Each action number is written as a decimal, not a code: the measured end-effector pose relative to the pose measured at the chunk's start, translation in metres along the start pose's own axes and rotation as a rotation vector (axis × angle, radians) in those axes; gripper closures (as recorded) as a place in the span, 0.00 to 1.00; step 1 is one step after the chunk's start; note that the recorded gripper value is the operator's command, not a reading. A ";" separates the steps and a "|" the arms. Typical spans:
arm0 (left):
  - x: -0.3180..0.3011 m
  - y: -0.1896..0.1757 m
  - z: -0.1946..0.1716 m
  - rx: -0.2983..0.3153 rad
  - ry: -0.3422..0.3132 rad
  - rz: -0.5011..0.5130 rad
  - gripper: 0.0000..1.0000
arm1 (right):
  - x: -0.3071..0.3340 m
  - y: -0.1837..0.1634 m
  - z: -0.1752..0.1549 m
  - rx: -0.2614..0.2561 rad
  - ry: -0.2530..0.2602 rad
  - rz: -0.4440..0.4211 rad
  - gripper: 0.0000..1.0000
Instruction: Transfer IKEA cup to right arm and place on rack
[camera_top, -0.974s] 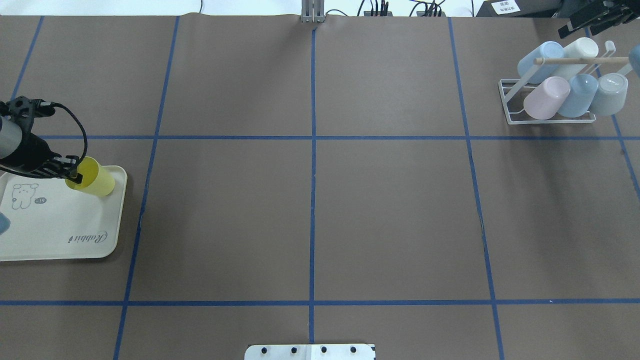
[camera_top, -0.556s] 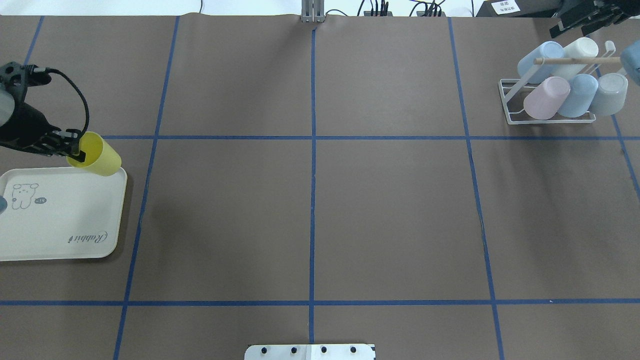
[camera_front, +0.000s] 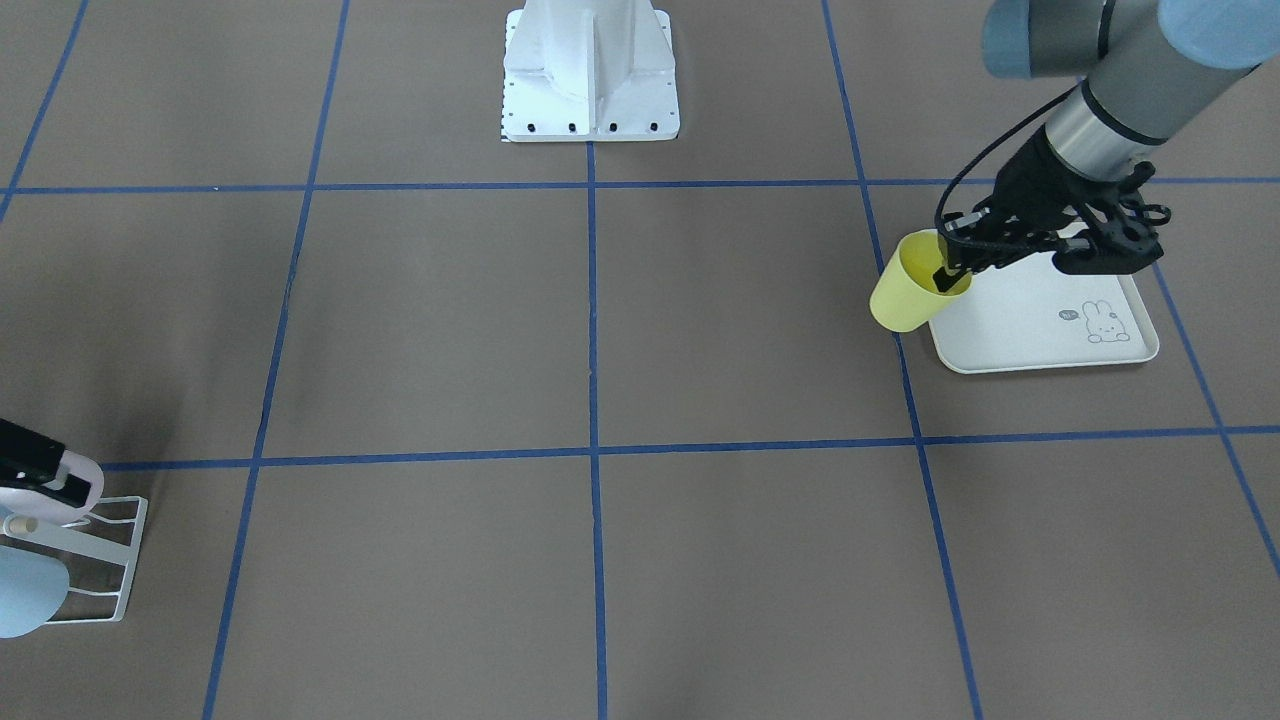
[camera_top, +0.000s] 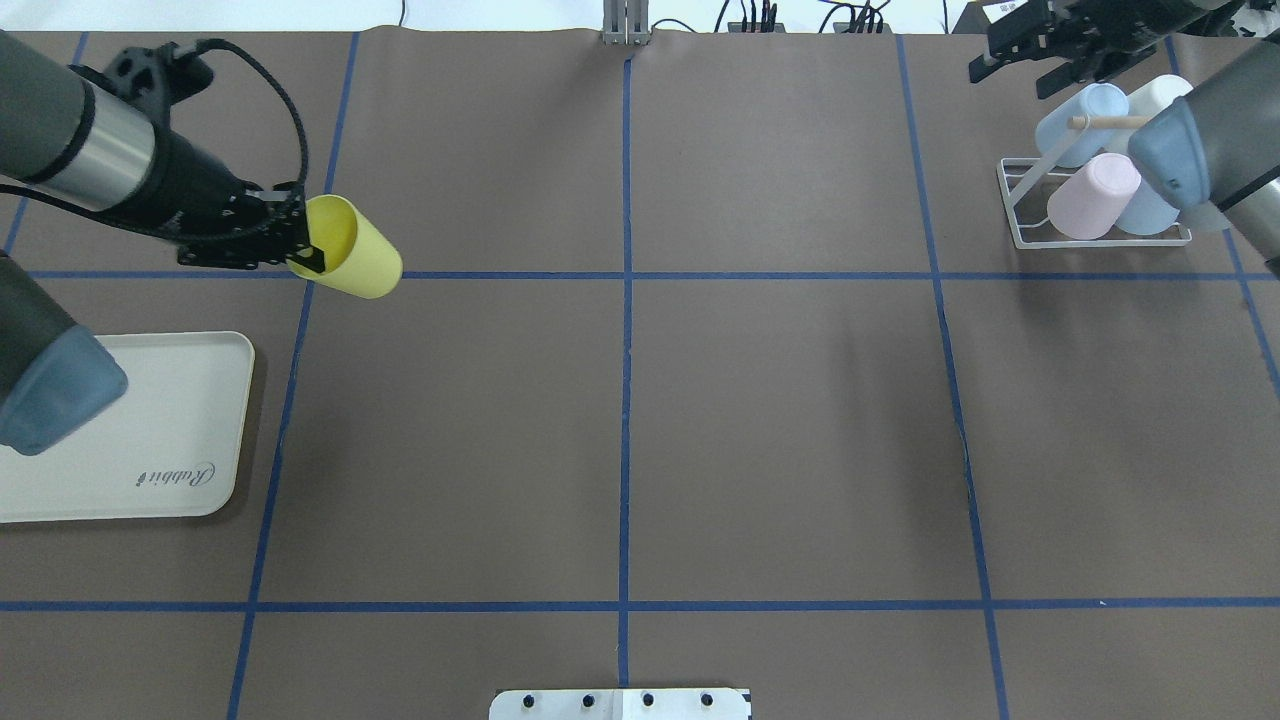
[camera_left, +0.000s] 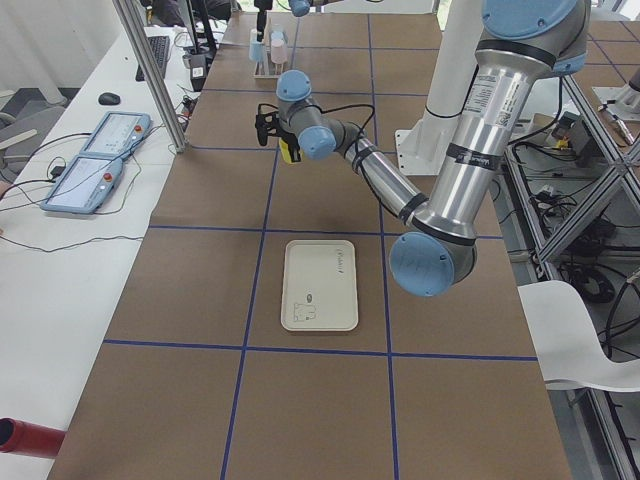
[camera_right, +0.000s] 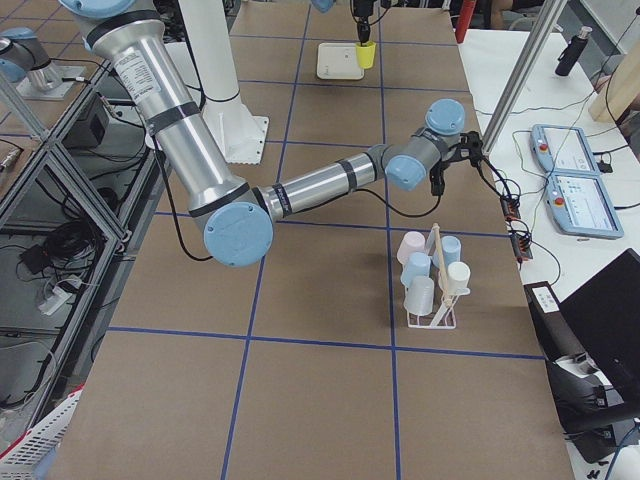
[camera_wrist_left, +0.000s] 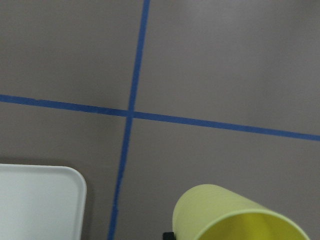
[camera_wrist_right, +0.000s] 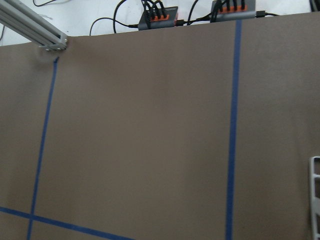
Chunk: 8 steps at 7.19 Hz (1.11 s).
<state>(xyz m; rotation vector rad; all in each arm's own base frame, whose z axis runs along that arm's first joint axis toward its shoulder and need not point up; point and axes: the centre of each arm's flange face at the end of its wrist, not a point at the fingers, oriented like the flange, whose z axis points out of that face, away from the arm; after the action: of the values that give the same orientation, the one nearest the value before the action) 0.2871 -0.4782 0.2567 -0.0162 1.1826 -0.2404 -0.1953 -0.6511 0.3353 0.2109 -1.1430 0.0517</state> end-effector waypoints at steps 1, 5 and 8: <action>0.026 0.020 0.002 -0.016 0.108 -0.056 1.00 | -0.049 0.013 0.003 -0.001 -0.043 0.037 0.02; 0.054 0.049 -0.023 -0.047 0.480 -0.192 1.00 | -0.186 0.079 0.007 0.096 -0.400 0.207 0.02; 0.019 0.041 -0.008 -0.161 0.810 -0.306 1.00 | -0.241 0.161 0.023 0.046 -0.822 0.307 0.02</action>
<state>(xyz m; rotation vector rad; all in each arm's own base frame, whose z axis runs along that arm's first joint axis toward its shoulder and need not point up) 0.2941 -0.4412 0.2304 -0.2631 2.0072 -0.4426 -0.3402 -0.4822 0.1480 0.0909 -1.9894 0.2821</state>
